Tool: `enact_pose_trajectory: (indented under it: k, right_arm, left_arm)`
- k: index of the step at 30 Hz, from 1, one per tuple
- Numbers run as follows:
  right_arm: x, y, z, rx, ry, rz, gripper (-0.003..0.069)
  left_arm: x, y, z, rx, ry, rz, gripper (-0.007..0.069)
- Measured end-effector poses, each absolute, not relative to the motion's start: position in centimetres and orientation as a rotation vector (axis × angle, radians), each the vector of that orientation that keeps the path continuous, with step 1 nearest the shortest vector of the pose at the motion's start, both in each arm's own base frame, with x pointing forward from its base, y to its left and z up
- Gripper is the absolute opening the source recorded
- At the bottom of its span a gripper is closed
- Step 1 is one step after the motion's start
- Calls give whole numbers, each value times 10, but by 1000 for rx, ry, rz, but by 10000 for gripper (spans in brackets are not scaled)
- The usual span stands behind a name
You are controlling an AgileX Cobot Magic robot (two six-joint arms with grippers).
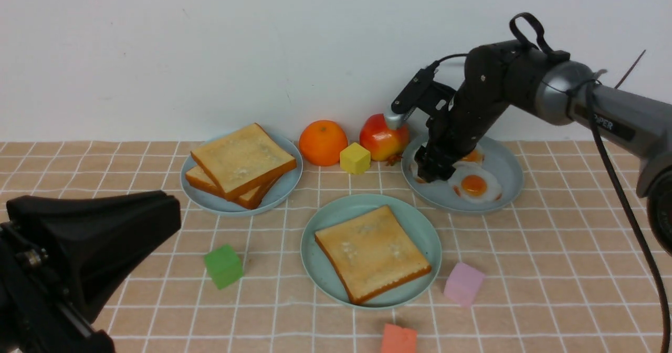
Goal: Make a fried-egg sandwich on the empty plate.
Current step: Use the right arm to grab a fried egg
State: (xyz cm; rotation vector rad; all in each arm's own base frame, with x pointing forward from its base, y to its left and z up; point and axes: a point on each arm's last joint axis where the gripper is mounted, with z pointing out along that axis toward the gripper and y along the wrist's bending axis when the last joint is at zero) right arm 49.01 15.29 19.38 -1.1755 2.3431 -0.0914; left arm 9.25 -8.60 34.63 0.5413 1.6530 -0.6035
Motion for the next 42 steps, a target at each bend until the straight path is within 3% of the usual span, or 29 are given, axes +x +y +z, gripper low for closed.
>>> enact_pose_trajectory:
  k: [2, 6, 9, 13, 18, 28, 35, 42]
  right_arm:
    - [493, 153, 194, -1171, 2312, -111, 610]
    - [496, 154, 190, -1073, 2335, -89, 610]
    - [497, 154, 186, -895, 2402, -34, 597]
    - [504, 141, 187, -466, 2496, 81, 566]
    - [512, 117, 189, -220, 2499, 199, 560]
    - [523, 108, 182, -182, 2477, 429, 560]
    - [537, 111, 183, -222, 2446, 431, 560]
    - [542, 108, 159, -209, 2480, 424, 560]
  left_arm:
    - [93, -86, 346, 541, 1653, -604, 66]
    - [93, -86, 346, 545, 1651, -599, 68]
    - [93, -86, 346, 545, 1654, -595, 68]
    - [93, -85, 345, 545, 1669, -586, 71]
    - [93, -85, 345, 545, 1668, -587, 71]
    - [93, -85, 345, 545, 1668, -587, 71]
    - [93, -85, 345, 545, 1669, -586, 74]
    - [93, -85, 345, 545, 1669, -586, 78]
